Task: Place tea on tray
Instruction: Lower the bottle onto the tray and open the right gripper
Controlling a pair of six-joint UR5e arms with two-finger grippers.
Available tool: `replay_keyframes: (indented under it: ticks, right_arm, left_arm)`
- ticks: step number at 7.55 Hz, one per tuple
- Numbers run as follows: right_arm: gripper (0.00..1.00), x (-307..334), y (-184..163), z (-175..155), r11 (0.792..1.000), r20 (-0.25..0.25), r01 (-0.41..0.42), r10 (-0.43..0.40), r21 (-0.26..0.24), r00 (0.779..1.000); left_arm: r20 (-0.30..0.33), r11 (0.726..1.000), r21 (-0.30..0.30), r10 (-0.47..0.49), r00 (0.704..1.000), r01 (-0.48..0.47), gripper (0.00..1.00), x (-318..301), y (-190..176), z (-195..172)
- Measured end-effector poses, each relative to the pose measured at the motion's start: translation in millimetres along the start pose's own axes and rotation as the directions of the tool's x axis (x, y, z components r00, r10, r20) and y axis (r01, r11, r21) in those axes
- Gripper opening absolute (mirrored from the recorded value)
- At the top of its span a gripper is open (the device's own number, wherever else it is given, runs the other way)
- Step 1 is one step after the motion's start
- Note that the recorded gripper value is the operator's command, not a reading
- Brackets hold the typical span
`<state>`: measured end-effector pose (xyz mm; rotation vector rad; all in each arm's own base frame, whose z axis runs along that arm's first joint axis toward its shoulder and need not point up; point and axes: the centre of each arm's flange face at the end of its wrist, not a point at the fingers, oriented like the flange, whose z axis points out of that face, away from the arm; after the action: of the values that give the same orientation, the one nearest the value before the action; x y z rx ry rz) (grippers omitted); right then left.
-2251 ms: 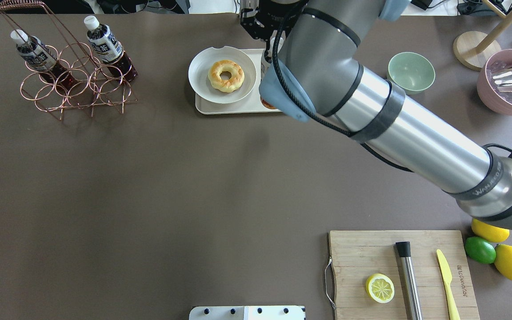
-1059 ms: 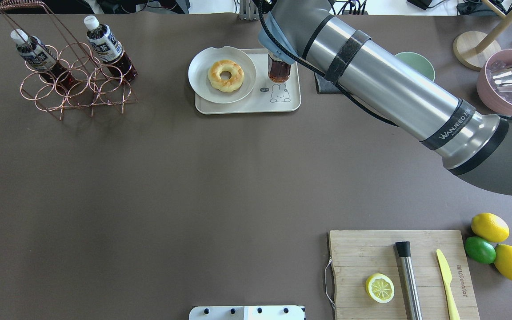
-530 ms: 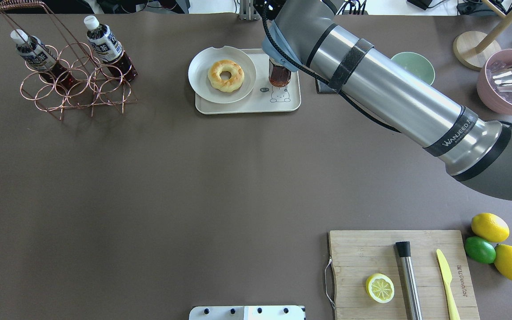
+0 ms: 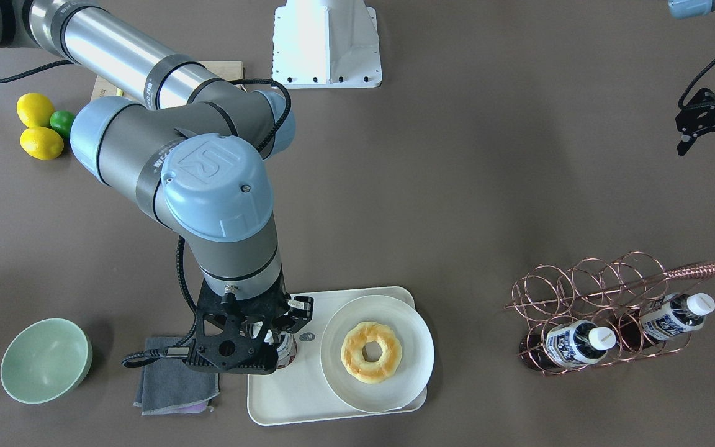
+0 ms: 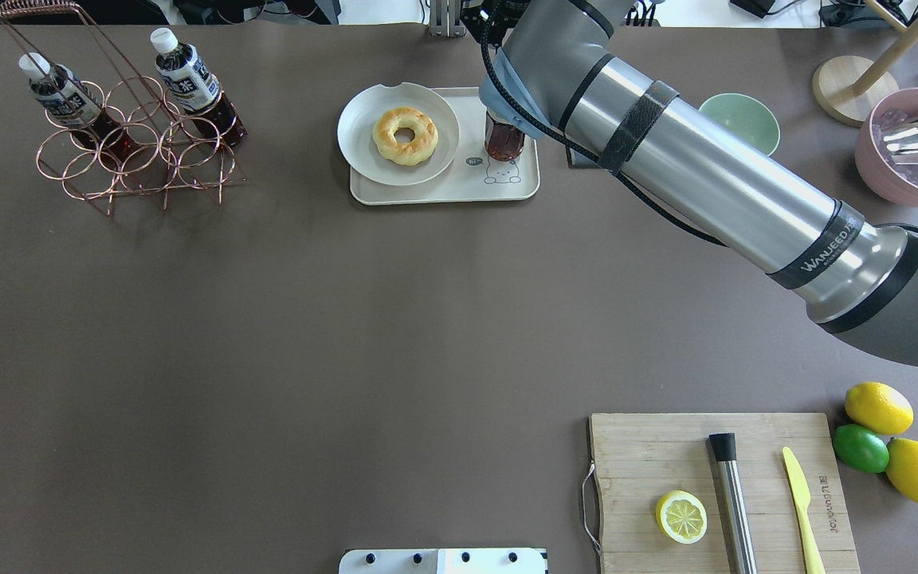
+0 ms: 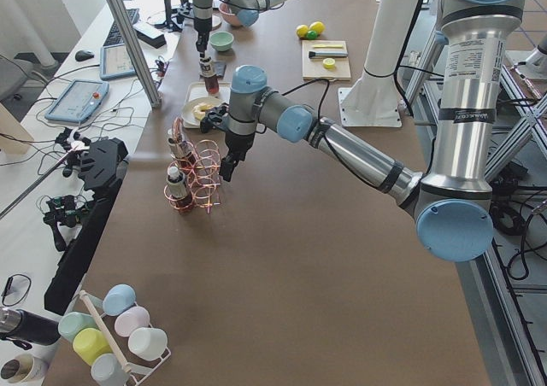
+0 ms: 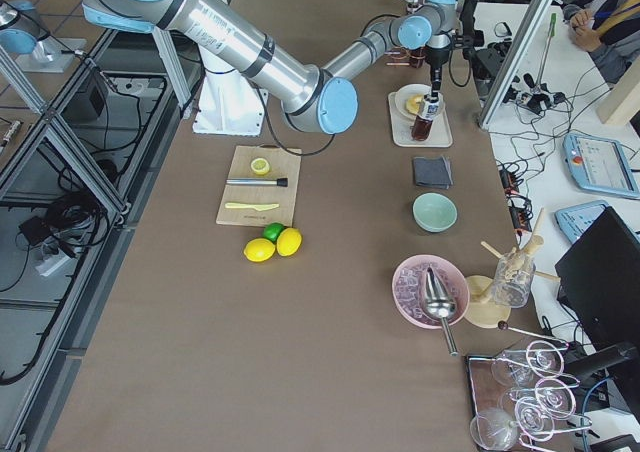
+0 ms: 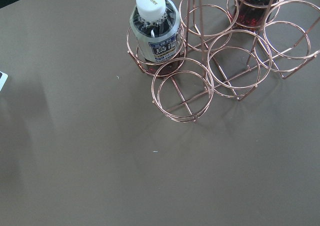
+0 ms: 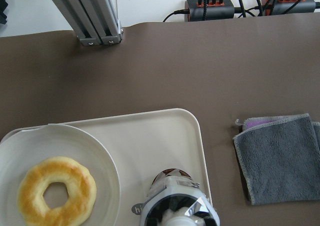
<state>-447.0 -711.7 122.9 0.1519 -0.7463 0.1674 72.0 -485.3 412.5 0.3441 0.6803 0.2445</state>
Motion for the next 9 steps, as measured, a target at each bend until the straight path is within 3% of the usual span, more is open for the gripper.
replay_keyframes:
  ticks: [2,3,5,6,7,9]
  right_arm:
    - [0.09,-0.4,0.5,0.3,1.0,0.003,0.005,-0.005,0.001,1.0]
    - [0.36,-0.3,0.6,0.7,1.0,0.003,0.006,-0.006,0.001,1.0]
    - [0.58,-0.2,1.2,2.0,1.0,0.003,0.009,-0.009,0.002,1.0]
    - [0.85,-0.6,1.8,2.4,1.0,0.003,0.01,-0.01,0.001,1.0]
    - [1.0,-1.6,2.8,2.7,1.0,0.003,0.011,-0.011,0.0,1.0]
    - [1.0,-3.8,4.9,1.0,1.0,0.008,0.023,-0.023,0.002,1.0]
  left_arm:
    - [0.002,1.0,-0.003,-0.001,1.0,0.001,0.98,-1.3,-0.1,1.8]
    - [0.002,1.0,-0.006,0.0,1.0,0.0,0.98,-2.3,0.1,3.2]
    - [0.003,1.0,-0.01,0.0,1.0,0.0,0.98,-3.5,0.6,4.8]
    - [0.003,1.0,-0.011,0.001,1.0,-0.001,0.98,-3.8,0.6,5.3]
    - [0.003,1.0,-0.011,0.001,1.0,-0.001,0.98,-3.8,0.6,5.3]
    - [0.003,1.0,-0.012,0.0,1.0,0.0,0.98,-4.2,0.7,5.9]
